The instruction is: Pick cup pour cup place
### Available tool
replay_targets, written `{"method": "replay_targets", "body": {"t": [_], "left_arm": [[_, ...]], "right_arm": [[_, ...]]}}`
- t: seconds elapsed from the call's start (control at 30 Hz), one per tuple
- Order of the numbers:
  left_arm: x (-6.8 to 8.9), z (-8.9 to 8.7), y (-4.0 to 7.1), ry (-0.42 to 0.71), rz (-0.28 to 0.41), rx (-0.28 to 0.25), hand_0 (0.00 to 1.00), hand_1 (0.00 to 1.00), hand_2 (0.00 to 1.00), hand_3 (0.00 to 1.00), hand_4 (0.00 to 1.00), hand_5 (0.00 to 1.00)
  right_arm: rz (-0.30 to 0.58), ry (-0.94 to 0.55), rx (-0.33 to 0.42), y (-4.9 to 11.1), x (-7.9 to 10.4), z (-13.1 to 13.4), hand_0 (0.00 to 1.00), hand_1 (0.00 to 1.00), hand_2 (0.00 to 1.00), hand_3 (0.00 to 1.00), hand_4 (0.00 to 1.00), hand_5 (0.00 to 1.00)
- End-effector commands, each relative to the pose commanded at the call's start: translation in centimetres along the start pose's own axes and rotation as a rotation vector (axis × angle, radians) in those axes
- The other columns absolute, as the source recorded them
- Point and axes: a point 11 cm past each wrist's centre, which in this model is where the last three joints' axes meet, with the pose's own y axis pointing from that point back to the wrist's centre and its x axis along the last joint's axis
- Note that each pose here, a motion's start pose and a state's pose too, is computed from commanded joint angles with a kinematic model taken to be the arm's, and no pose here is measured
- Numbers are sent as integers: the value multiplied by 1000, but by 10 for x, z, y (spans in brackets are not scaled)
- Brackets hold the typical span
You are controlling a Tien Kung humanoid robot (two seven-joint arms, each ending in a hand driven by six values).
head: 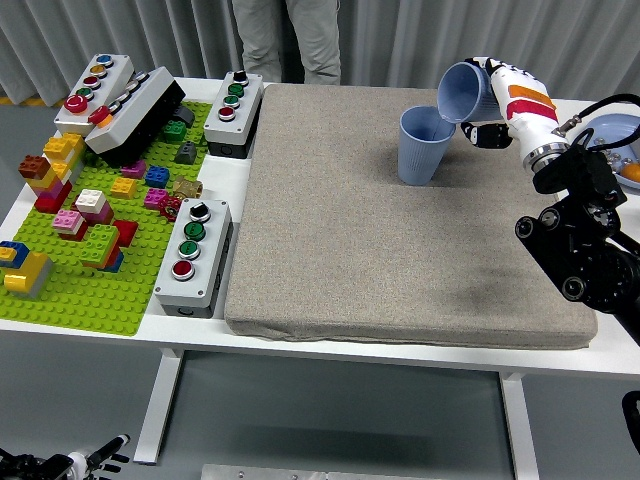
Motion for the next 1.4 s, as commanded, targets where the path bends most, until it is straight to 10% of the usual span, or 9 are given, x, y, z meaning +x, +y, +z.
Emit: {"method": "replay_targets", "body": {"t": [1.4], "left_arm": [[4, -1, 1, 8, 6, 6, 843, 856, 901, 791, 601, 998]], "right_arm": [[-21, 172, 20, -5, 2, -12, 804, 662, 540, 569, 675, 22]]}}
